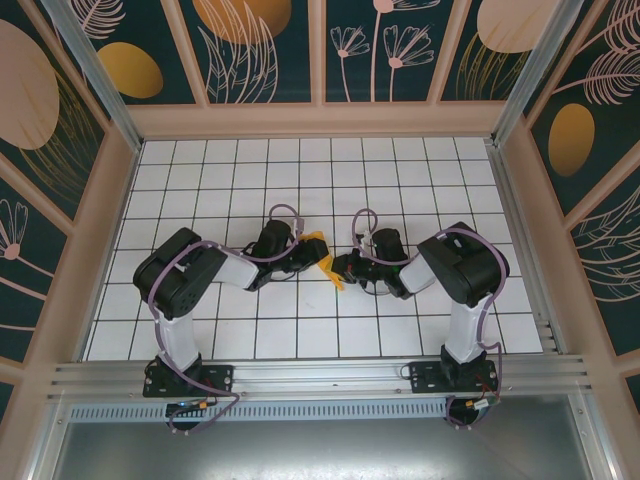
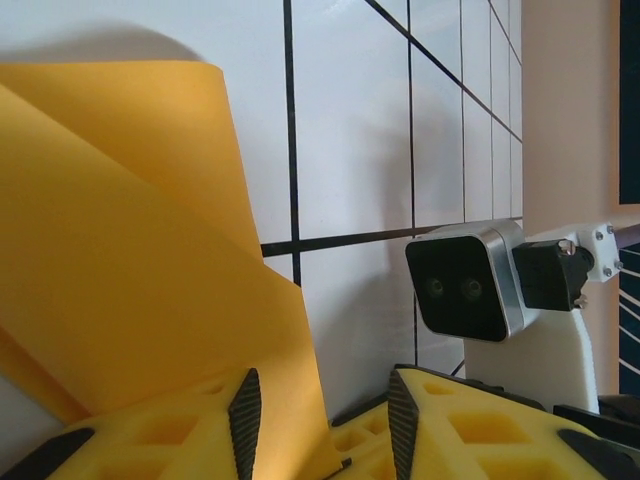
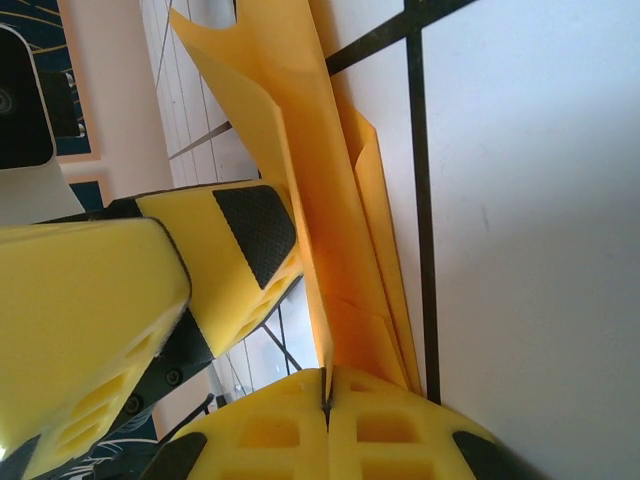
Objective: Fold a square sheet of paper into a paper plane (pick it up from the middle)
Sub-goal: Fold the wing for the fifth time at the center of the table.
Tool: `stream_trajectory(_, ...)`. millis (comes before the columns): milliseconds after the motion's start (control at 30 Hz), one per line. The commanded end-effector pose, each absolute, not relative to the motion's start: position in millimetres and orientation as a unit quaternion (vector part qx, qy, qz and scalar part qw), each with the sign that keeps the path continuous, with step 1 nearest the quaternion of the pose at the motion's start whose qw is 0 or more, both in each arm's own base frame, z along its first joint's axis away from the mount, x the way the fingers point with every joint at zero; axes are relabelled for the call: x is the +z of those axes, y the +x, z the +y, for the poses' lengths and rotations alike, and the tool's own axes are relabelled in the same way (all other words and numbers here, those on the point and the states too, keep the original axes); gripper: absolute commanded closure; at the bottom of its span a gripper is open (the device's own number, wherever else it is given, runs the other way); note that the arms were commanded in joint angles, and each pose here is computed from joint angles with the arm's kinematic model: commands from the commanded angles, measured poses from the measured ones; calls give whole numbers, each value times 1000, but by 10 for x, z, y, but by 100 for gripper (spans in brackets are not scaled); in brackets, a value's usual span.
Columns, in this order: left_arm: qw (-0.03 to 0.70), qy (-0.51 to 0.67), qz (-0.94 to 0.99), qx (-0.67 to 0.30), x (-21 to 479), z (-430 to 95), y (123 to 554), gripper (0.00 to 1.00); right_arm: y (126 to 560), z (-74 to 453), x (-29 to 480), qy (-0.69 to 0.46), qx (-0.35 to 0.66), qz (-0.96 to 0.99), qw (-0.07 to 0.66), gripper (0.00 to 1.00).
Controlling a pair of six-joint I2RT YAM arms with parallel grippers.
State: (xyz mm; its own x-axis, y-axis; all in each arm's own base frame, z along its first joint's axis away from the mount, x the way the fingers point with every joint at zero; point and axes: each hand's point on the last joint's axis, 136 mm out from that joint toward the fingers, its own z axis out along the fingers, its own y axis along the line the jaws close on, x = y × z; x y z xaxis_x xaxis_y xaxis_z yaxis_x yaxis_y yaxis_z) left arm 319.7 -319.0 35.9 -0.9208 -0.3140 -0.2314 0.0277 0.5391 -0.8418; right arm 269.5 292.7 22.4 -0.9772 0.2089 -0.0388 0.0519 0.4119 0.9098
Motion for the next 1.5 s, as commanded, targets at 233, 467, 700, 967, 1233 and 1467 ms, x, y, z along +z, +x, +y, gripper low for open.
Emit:
stream_trajectory(233,137,-109,903,-393,-203,-3002,3055,64,2674,2755,3,93,463,880,59,95)
stream_trajectory(467,135,-104,906,-388,-230,-2980,3029,65,2671,2747,192,71,456,884,70,84)
stream_trajectory(700,135,-101,907,-386,-225,-2992,3046,65,2601,2747,170,62,449,889,60,85)
stream_trajectory(967,130,-99,910,-380,-256,-2990,3037,66,2453,2690,-86,56,401,914,35,92)
stream_trajectory(1233,128,-98,911,-379,-254,-2996,3038,66,2506,2704,122,44,398,915,54,85)
stream_trajectory(1467,126,-97,912,-378,-262,-3001,3038,67,2498,2714,282,37,407,911,61,83)
